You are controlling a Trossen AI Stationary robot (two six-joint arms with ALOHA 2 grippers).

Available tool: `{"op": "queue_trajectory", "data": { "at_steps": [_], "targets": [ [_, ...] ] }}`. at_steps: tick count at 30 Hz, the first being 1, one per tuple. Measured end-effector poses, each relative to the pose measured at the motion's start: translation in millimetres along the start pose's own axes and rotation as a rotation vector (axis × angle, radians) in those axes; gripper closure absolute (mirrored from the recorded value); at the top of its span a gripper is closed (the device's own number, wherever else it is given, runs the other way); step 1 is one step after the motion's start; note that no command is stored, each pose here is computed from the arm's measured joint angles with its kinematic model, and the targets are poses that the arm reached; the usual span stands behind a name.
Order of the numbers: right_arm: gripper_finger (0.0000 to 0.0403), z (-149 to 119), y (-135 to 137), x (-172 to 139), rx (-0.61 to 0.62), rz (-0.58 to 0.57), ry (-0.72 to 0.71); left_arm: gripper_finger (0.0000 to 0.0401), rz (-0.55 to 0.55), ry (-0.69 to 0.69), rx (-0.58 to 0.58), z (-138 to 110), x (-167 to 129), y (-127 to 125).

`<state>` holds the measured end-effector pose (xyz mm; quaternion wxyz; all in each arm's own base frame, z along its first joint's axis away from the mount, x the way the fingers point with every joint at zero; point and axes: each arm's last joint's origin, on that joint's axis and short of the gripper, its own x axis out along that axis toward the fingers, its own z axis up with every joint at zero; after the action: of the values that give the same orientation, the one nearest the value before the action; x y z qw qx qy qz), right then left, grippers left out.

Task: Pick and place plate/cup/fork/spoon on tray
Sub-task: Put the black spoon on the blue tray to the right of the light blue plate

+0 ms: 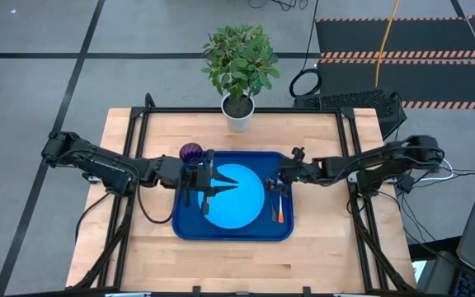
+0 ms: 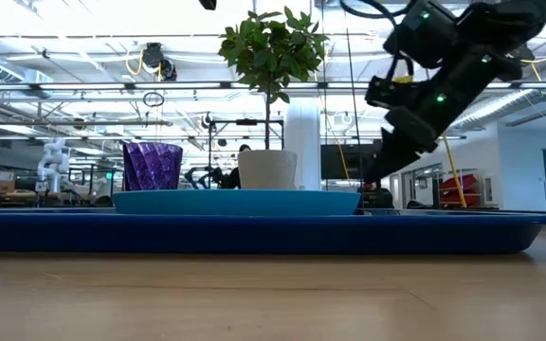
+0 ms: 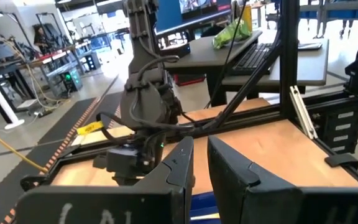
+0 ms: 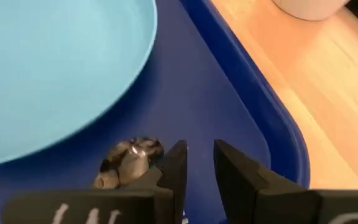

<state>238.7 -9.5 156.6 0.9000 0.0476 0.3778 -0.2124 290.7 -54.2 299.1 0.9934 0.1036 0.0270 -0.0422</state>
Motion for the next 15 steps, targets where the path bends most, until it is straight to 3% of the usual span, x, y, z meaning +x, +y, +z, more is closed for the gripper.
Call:
{"op": "queue_trajectory", "data": {
  "at_steps": [15],
  "targets": [
    [0.033, -3.8, 7.3, 28.4, -0.09, 0.035, 0.113, 0.035, -0.002, 0.008, 0.004, -0.4, -0.2, -2.1]
  ]
}}
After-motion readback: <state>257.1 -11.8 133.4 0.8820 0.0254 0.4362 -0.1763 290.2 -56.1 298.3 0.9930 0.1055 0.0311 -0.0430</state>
